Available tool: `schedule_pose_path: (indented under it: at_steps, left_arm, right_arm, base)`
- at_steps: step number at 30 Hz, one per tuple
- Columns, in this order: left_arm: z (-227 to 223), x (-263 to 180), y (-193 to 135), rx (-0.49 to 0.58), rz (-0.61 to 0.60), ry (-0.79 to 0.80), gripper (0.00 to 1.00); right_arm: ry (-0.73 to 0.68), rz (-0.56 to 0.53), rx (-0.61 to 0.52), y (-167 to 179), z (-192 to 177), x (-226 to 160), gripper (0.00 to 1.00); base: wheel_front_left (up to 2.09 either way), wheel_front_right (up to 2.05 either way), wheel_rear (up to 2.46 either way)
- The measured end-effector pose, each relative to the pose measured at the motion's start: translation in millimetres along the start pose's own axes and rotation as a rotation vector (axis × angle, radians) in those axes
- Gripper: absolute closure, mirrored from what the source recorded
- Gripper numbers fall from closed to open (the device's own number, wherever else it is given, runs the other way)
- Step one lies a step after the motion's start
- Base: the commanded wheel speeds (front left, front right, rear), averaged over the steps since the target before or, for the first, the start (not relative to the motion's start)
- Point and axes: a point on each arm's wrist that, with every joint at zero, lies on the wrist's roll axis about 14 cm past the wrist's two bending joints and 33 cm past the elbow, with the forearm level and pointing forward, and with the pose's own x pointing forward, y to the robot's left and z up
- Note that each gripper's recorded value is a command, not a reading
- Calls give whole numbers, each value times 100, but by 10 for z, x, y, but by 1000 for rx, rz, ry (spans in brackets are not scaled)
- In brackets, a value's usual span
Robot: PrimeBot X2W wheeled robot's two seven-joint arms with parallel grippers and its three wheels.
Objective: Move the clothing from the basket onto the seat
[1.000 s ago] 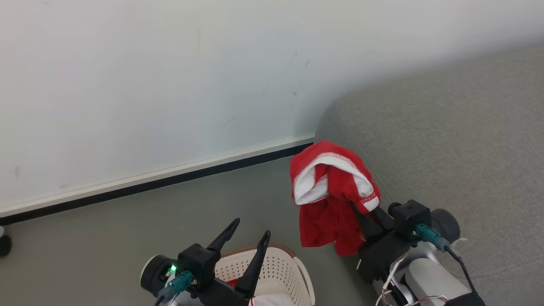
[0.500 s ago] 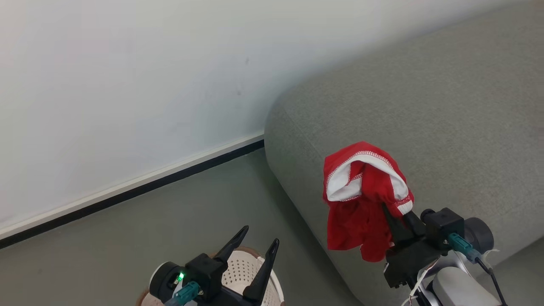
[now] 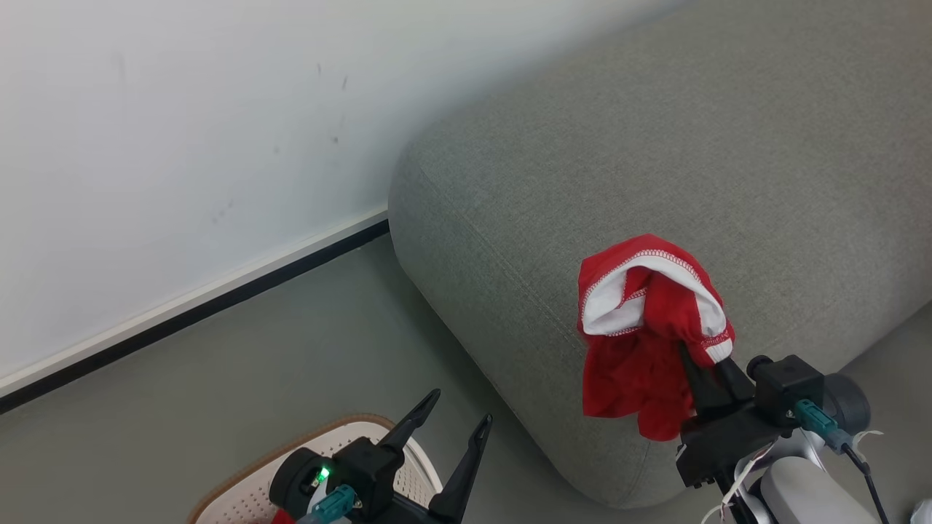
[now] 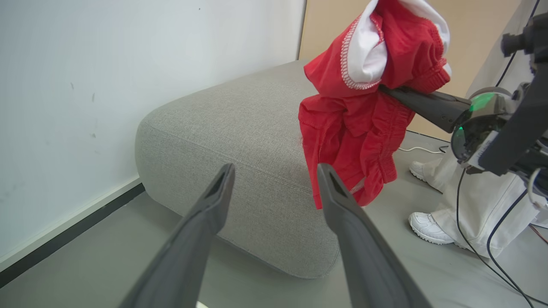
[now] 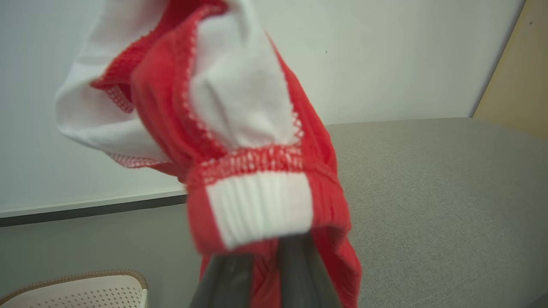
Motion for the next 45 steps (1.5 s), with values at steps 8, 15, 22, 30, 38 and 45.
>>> schedule_pose_path:
  at_steps: [8, 15, 22, 30, 38, 45]
  left_arm:
    - [-28, 51, 79, -17, 1, -1, 0]
    - [37, 130, 292, -24, 22, -27, 0]
    - [99, 213, 654, -32, 68, -56, 0]
    - [103, 221, 1110, -37, 136, -76, 0]
    - [35, 250, 1403, -46, 171, -83, 0]
    - [-50, 250, 1655, -50, 204, -82, 0]
  right_arm:
    - [1, -35, -33, -190, 37, 126, 100]
    - [-107, -90, -61, -499, 515, 618, 100]
    - [-196, -125, -71, -743, 987, 1231, 100]
    - [-177, -150, -99, -854, 1086, 1859, 100]
    - [-110, -209, -128, -1070, 912, 2340, 100]
    - [-52, -211, -135, -1022, 626, 2701, 100]
  base:
    - [0, 0, 0]
    - [0, 0, 0]
    - [0, 0, 0]
    - [0, 0, 0]
    - [0, 0, 0]
    - [0, 0, 0]
